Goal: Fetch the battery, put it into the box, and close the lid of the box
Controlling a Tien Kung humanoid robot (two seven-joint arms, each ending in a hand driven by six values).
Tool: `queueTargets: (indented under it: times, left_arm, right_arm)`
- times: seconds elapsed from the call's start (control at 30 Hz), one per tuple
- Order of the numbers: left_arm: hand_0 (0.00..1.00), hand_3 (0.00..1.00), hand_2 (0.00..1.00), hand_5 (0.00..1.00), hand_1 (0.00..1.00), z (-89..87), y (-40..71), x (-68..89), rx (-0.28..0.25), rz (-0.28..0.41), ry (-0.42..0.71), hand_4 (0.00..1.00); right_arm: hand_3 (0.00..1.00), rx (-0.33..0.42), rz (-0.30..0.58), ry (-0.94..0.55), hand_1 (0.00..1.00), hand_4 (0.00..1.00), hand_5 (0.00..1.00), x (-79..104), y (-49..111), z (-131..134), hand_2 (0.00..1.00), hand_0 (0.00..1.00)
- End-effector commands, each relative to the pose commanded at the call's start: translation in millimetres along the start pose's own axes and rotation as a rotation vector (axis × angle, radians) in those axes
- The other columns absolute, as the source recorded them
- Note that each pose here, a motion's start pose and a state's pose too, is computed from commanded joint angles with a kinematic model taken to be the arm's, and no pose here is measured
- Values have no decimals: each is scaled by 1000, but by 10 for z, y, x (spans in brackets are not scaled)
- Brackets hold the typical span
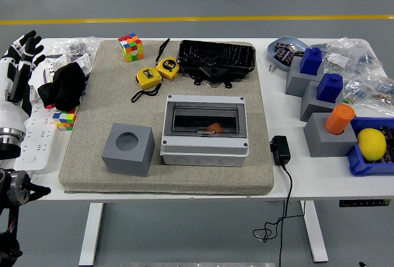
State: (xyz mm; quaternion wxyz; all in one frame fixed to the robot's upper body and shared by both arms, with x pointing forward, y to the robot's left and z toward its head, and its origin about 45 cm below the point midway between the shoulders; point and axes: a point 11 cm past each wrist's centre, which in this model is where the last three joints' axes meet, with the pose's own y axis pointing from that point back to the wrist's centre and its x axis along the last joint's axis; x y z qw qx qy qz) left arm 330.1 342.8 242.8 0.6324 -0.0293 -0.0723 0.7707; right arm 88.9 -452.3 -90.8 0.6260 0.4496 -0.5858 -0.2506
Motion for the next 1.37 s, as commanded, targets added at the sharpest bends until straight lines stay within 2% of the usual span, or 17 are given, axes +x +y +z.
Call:
queueTargets:
  times: [1.37]
  left_arm:
    - [810, 839, 853, 805, 849, -4, 4, -11, -1, 1, 0, 998]
  right_arm:
    - [737, -2, -3, 2, 690, 998, 998, -6, 0, 8, 704, 747]
